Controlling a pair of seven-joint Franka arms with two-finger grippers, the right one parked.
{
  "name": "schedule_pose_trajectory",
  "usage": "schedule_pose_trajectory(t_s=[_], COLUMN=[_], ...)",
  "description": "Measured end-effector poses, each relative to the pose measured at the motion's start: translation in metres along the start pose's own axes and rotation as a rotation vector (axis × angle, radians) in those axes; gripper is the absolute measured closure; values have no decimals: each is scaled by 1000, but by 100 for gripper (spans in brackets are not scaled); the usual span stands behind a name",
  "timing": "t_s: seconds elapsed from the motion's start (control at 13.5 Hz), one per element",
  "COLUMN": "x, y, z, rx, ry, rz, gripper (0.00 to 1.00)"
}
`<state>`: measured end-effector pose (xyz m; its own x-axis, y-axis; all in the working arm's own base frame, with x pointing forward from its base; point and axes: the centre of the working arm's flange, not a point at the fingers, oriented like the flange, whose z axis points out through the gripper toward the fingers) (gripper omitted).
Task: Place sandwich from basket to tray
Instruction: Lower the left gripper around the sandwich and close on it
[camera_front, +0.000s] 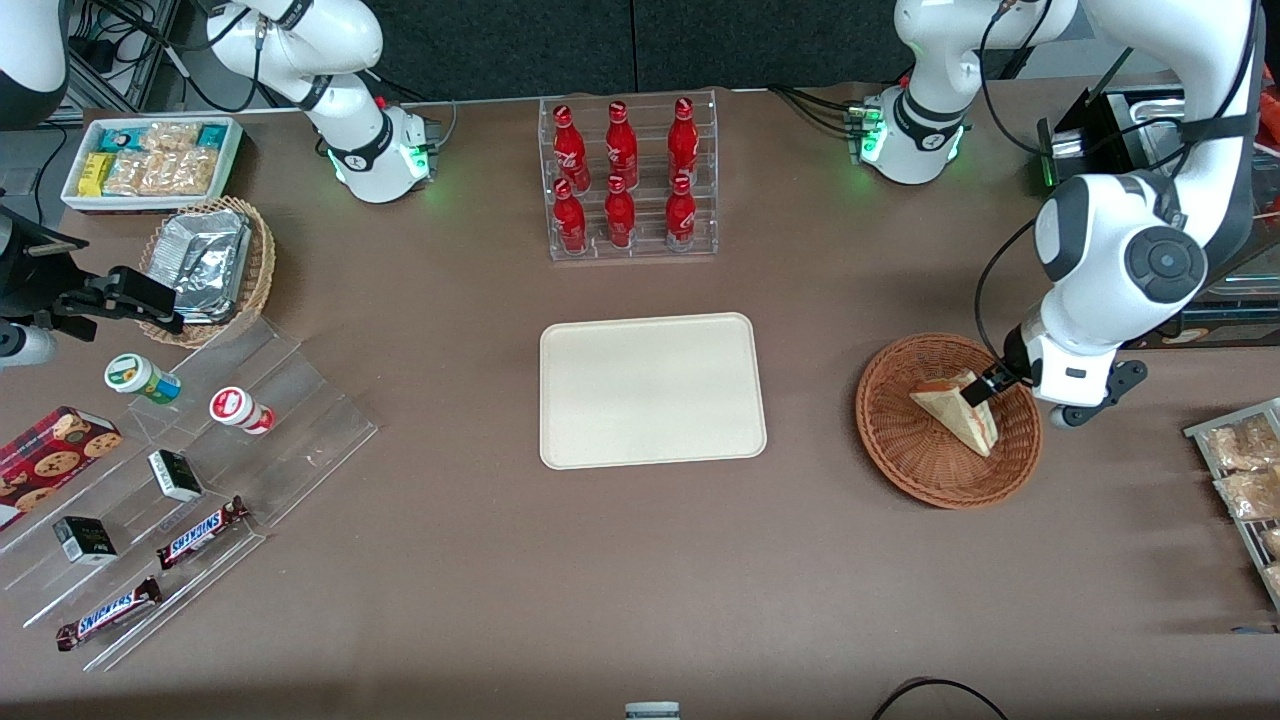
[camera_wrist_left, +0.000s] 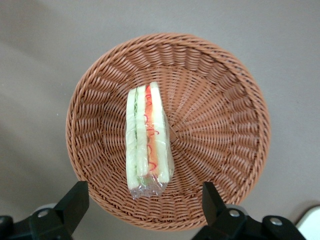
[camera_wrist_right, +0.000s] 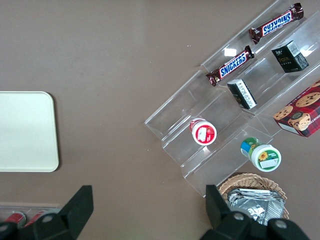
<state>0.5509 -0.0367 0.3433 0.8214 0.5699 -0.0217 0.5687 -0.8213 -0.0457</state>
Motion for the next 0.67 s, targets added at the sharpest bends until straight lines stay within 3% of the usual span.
schedule_pose_trajectory(t_s=[0.67], x=[-1], y=[0], z=[64], rx=[-4], ry=[-5], rz=[-127], gripper=[0])
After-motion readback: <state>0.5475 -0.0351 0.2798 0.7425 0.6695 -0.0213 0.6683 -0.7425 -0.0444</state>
